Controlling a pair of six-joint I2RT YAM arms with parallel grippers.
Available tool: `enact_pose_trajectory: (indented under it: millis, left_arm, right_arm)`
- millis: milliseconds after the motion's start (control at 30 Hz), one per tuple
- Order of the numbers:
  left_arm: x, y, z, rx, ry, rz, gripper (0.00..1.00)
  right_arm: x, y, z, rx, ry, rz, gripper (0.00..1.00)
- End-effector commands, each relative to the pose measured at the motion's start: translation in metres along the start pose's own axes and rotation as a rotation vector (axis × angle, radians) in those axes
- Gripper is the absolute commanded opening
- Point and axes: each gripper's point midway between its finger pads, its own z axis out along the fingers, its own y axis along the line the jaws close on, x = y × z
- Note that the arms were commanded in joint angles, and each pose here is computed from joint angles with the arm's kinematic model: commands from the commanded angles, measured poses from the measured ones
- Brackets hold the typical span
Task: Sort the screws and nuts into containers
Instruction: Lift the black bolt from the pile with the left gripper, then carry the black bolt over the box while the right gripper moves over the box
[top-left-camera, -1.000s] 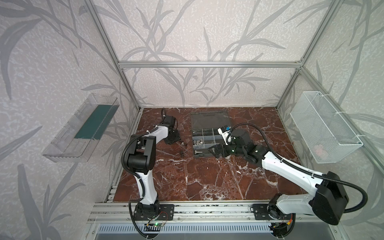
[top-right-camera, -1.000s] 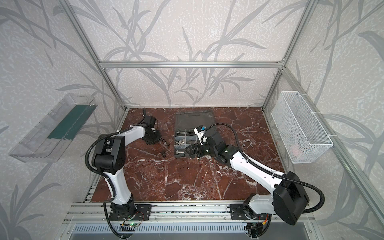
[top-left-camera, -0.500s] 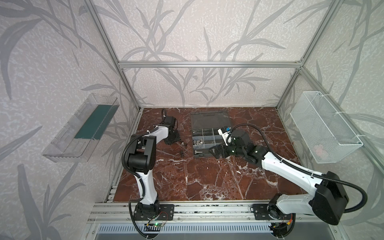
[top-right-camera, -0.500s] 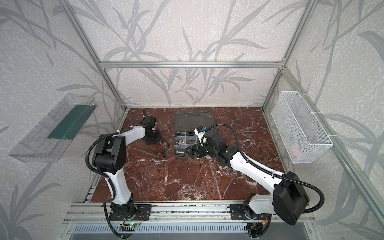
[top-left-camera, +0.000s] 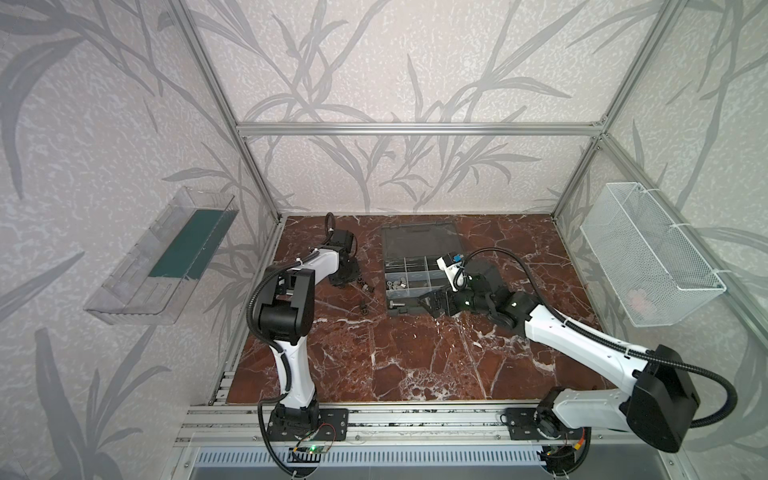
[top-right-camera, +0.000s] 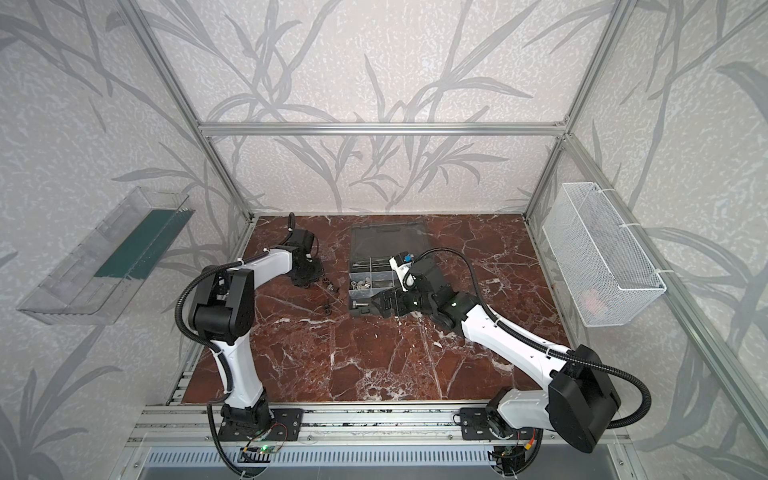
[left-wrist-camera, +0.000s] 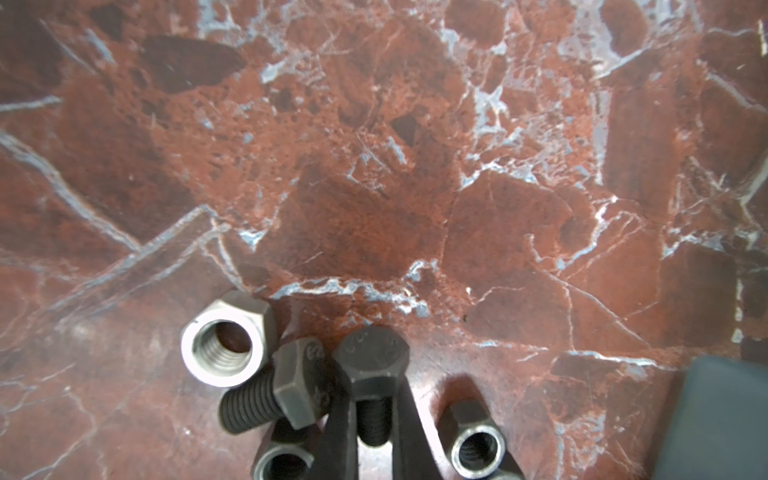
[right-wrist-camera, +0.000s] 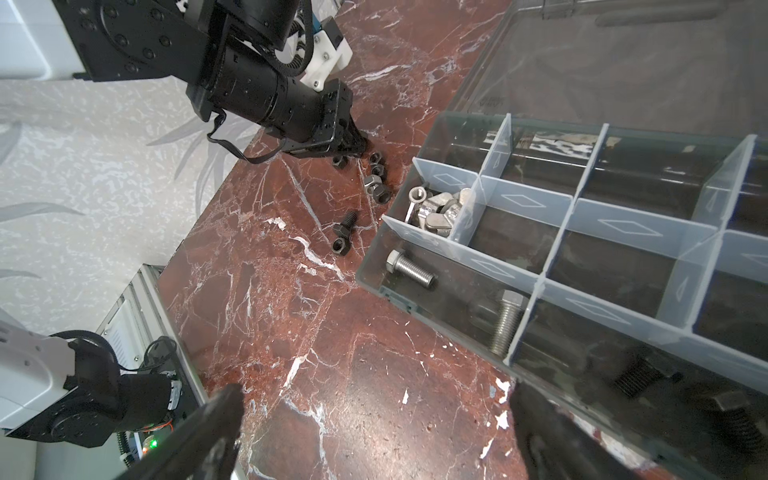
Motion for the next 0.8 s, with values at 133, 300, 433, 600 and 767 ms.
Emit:
enact_pose_trajectory:
  millis: [133, 300, 433, 600, 767]
  left_arm:
    - [0.008, -0.010, -0.017, -0.013, 0.007, 0.042, 0.00]
    - [0.005, -0.022, -0.038, 0.011, -0.017, 0.062, 0.01]
    - [0.006, -0.035, -0.053, 0.024, -0.036, 0.097, 0.00]
    - [0.011, -0.062, -0.074, 0.064, -0.055, 0.154, 0.00]
    - [0.020, -0.100, -0.092, 0.142, -0.069, 0.209, 0.00]
  right_arm:
    - [-0.003, 0.001, -0.011, 0.016, -0.024, -0.025, 0.99]
    - [-0.004, 0.001, -0.011, 0.020, -0.026, -0.033, 0.99]
    - [-0.006, 0.002, -0.012, 0.019, -0.027, -0.035, 0.99]
    - [-0.007, 0.001, -0.014, 0.022, -0.028, -0.036, 0.99]
    - [-0.009, -0.001, -0.016, 0.027, -0.027, -0.033, 0.99]
